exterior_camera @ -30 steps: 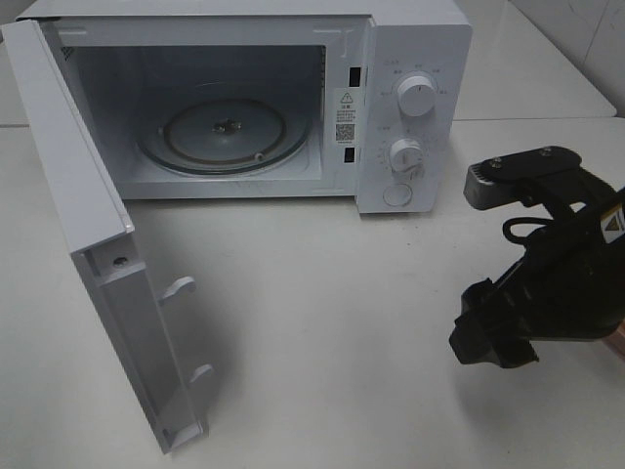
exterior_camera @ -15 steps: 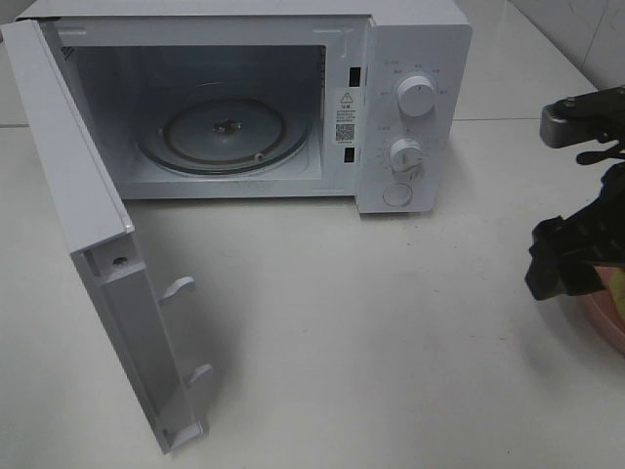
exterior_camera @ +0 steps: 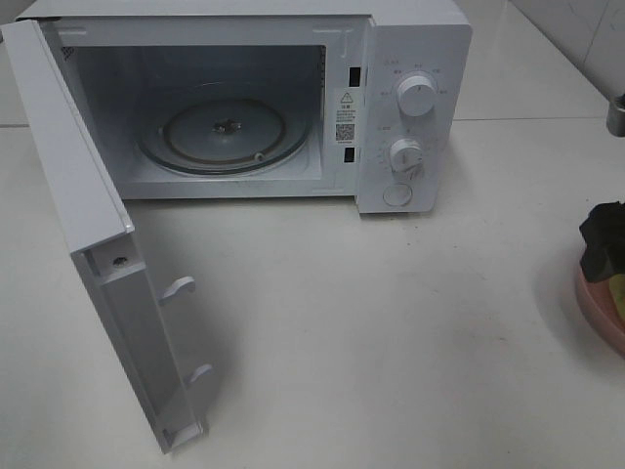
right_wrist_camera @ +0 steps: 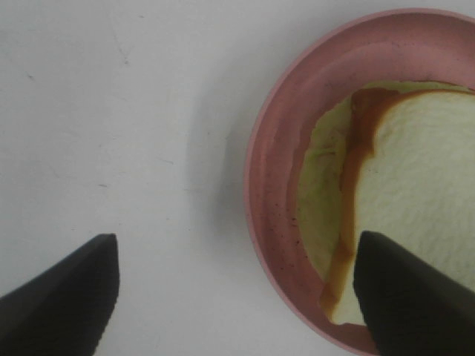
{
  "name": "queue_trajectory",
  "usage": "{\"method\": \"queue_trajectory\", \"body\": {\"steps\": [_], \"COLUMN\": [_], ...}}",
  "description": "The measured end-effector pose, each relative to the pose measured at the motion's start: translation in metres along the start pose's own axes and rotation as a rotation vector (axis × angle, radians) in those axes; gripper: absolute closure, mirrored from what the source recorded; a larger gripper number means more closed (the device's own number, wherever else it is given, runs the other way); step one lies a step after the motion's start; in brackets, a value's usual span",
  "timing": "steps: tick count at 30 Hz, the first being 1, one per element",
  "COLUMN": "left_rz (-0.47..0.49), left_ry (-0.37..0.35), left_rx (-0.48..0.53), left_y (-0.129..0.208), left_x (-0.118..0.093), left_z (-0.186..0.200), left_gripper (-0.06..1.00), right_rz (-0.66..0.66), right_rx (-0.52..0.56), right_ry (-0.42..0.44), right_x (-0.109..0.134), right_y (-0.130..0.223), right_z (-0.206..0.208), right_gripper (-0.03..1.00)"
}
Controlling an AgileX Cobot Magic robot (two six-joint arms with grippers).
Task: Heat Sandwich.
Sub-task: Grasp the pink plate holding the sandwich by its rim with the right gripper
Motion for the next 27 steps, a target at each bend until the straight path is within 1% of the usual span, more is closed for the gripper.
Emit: {"method": "queue_trajectory", "body": {"steps": [3, 6, 8, 10, 12, 19, 27], "left_rz": [0.0, 0.0, 0.0, 0.0, 0.0, 0.0, 0.0], "left_ry": [0.0, 0.0, 0.0, 0.0, 0.0, 0.0, 0.0], "left_rx": [0.0, 0.0, 0.0, 0.0, 0.0, 0.0, 0.0], "left_y": [0.0, 0.0, 0.0, 0.0, 0.0, 0.0, 0.0], "left_x": [0.0, 0.0, 0.0, 0.0, 0.0, 0.0, 0.0], "left_z": [0.0, 0.0, 0.0, 0.0, 0.0, 0.0, 0.0], "left_gripper": [-0.01, -0.01, -0.01, -0.01, -0.01, -0.01, -0.01], "right_rz": [-0.003, 0.005, 0.006, 0.008, 0.012, 0.012, 0.013], "right_rx": [0.033, 0.049, 0.08, 0.088, 0.122, 0.149, 0.206], "right_ry": [0.01, 0.017, 0.027, 0.03, 0.037, 0.038, 0.045], "right_x": [-0.002, -0.003, -0.003, -0.003, -0.003, -0.001, 0.0], "right_y": [-0.001, -0.001, 0.001, 0.001, 0.003, -0.002, 0.004], "right_z": [-0.017, -0.026, -0.04, -0.044, -0.056, -0.076, -0.098], "right_gripper": [0.15, 0.15, 0.15, 0.16, 0.16, 0.16, 0.17]}}
Point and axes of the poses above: a point on each arm's last joint axis where the gripper is mounted, z pointing back along that axis away from the gripper, x along the wrist's bending axis when the last joint is at zero, y = z × x, the point moved 9 cm from there along -z, pointing out along that axis toward the gripper, and after that the axes turned 10 degrees about -z, right-handed, at the moved point
